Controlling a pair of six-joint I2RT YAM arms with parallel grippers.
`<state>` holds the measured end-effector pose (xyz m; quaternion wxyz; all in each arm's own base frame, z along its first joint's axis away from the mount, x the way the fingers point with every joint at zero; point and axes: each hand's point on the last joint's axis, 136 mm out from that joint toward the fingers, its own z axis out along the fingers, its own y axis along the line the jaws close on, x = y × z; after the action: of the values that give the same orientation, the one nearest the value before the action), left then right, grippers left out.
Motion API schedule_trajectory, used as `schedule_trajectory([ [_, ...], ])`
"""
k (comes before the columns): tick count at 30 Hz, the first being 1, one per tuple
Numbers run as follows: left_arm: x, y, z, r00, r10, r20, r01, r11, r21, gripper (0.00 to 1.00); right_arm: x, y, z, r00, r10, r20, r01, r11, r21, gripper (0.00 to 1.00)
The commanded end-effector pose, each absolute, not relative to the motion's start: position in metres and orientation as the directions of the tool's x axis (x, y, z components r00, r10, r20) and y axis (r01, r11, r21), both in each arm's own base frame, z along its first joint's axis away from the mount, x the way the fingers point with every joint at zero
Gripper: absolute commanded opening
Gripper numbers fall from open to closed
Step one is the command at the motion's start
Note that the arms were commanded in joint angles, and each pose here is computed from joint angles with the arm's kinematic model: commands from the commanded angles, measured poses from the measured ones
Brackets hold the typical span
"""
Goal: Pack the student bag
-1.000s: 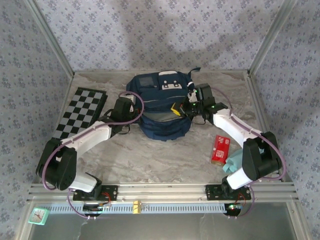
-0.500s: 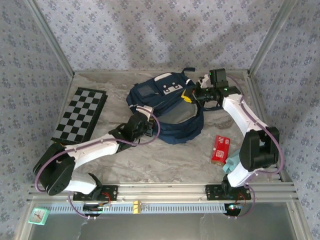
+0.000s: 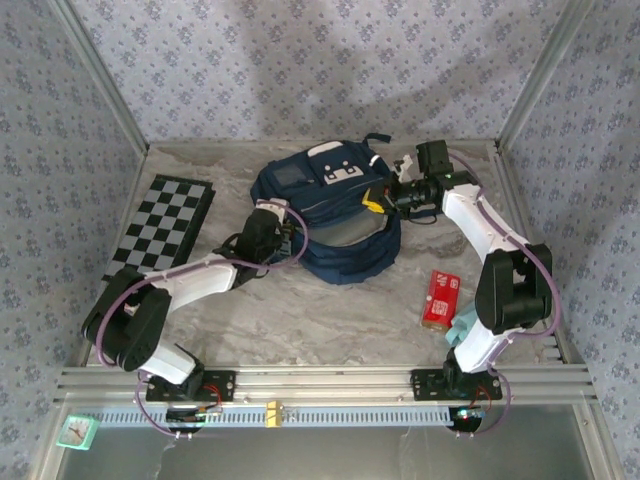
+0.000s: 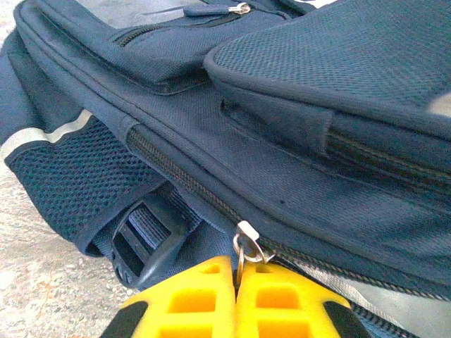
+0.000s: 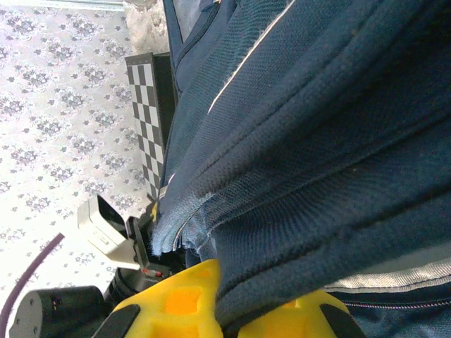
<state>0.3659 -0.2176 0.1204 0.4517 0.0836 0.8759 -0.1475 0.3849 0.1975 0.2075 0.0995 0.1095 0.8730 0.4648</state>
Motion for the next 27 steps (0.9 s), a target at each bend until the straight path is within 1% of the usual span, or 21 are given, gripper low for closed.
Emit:
schedule_trajectory([
  [1,0.383,-0.146,0.088,-0.646,-0.058,-0.761,0.026,0.995,-0.098,0.0,0.398,0.178,0.211,-0.939,0.31,-0.148,0.057,0.566,0.823,0.0],
  [6,0.39,-0.141,0.088,-0.661,-0.069,-0.747,-0.007,0.996,-0.086,0.0,0.391,0.188,0.206,-0.942,0.295,-0.162,0.039,0.573,0.818,0.0],
  [10,0.382,-0.154,0.092,-0.663,-0.051,-0.747,0.053,0.992,-0.115,0.0,0.382,0.195,0.199,-0.943,0.281,-0.177,0.027,0.595,0.804,0.0],
  [11,0.38,-0.153,0.092,-0.676,-0.052,-0.735,0.049,0.992,-0.114,0.01,0.379,0.196,0.197,-0.942,0.283,-0.18,0.026,0.596,0.802,0.04],
  [12,0.378,-0.152,0.092,-0.687,-0.053,-0.725,0.041,0.993,-0.112,0.06,0.376,0.193,0.196,-0.939,0.289,-0.188,0.028,0.607,0.794,0.13],
  [14,0.372,-0.152,0.096,-0.696,-0.064,-0.715,0.04,0.991,-0.128,0.2,0.369,0.185,0.193,-0.928,0.309,-0.209,0.04,0.639,0.768,0.29],
  [15,0.367,-0.153,0.098,-0.701,-0.074,-0.71,0.048,0.988,-0.15,0.25,0.366,0.179,0.196,-0.917,0.323,-0.235,0.041,0.661,0.749,0.37],
  [16,0.363,-0.155,0.102,-0.702,-0.085,-0.707,0.055,0.983,-0.173,0.31,0.357,0.173,0.184,-0.917,0.33,-0.224,0.07,0.687,0.723,0.44],
  [18,0.352,-0.154,0.11,-0.713,-0.124,-0.69,0.042,0.975,-0.218,0.4,0.343,0.154,0.18,-0.9,0.352,-0.256,0.106,0.747,0.656,0.56],
  [20,0.34,-0.156,0.117,-0.73,-0.157,-0.665,0.033,0.964,-0.264,0.47,0.328,0.135,0.179,-0.881,0.379,-0.285,0.149,0.792,0.592,0.65],
  [22,0.33,-0.161,0.124,-0.744,-0.191,-0.641,0.026,0.949,-0.314,0.52,0.314,0.11,0.178,-0.851,0.418,-0.317,0.213,0.828,0.519,0.72],
  [24,0.32,-0.169,0.127,-0.765,-0.202,-0.611,0.028,0.938,-0.345,0.56,0.297,0.078,0.176,-0.801,0.495,-0.337,0.333,0.836,0.436,0.8],
  [26,0.311,-0.179,0.13,-0.776,-0.193,-0.601,0.044,0.933,-0.357,0.57,0.28,0.043,0.174,-0.756,0.539,-0.372,0.433,0.838,0.333,0.92],
  [27,0.306,-0.188,0.133,-0.779,-0.184,-0.599,0.062,0.929,-0.366,0.58,0.269,0.024,0.173,-0.728,0.571,-0.379,0.498,0.82,0.281,0.97],
])
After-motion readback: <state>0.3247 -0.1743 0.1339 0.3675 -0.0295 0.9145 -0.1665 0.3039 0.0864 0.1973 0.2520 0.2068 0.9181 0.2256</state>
